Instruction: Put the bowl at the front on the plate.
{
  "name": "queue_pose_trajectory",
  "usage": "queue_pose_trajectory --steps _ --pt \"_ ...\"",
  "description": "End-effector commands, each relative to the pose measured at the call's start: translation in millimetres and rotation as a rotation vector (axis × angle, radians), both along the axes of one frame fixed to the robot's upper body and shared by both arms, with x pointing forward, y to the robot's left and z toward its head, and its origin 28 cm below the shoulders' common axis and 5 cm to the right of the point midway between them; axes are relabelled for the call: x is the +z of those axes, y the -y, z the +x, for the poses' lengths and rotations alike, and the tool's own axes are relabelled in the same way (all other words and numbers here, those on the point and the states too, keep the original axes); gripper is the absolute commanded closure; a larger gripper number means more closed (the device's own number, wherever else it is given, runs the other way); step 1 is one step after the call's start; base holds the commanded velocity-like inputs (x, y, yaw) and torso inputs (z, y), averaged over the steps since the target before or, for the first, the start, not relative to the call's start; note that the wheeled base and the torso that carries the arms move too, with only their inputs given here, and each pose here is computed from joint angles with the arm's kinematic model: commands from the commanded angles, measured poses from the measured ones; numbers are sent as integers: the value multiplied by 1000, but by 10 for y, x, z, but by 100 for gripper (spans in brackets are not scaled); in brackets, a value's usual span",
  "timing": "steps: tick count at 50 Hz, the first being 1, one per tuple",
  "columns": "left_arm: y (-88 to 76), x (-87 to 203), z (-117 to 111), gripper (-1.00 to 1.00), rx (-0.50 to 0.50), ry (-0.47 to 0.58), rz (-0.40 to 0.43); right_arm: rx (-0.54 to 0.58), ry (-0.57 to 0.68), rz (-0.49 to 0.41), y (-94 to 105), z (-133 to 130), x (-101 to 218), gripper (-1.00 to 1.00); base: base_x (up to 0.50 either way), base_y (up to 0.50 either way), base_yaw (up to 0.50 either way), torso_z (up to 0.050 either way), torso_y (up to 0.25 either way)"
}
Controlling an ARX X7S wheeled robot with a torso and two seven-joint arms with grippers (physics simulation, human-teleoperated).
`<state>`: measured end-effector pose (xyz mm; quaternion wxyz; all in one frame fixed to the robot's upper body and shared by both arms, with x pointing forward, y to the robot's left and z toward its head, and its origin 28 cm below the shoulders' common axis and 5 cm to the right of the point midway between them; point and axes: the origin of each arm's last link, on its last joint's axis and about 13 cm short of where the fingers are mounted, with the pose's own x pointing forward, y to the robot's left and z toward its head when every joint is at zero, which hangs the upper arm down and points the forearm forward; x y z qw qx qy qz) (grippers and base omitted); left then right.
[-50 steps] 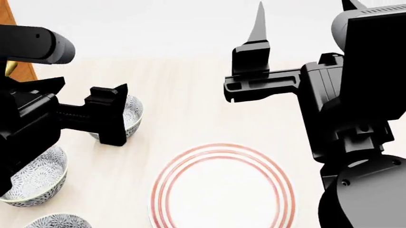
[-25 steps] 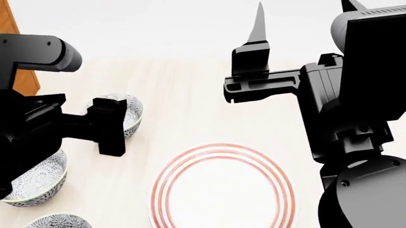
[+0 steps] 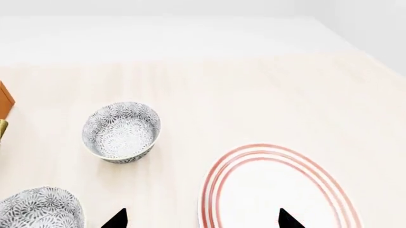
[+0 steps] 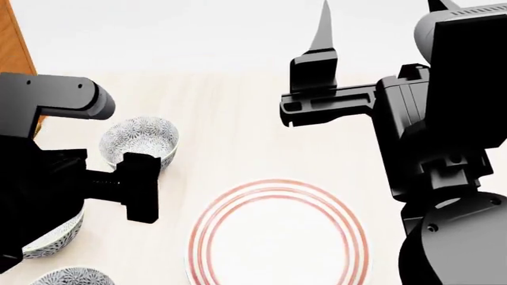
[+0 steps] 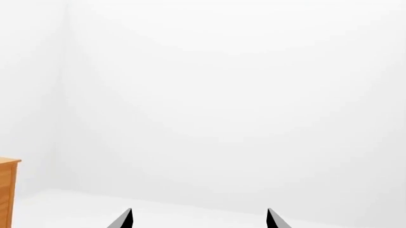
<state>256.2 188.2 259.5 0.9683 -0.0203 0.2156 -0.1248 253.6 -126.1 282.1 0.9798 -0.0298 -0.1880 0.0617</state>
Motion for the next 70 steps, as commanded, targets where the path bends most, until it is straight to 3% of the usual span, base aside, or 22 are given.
queue_pose_trajectory --steps 1,70 --pt "-1 -116 5 -100 -1 -53 11 -1 4 -8 -2 3 16 -100 0 0 0 0 0" --pt "-100 -674 -111 -100 41 -303 77 -20 4 -19 19 19 -12 -100 0 0 0 0 0"
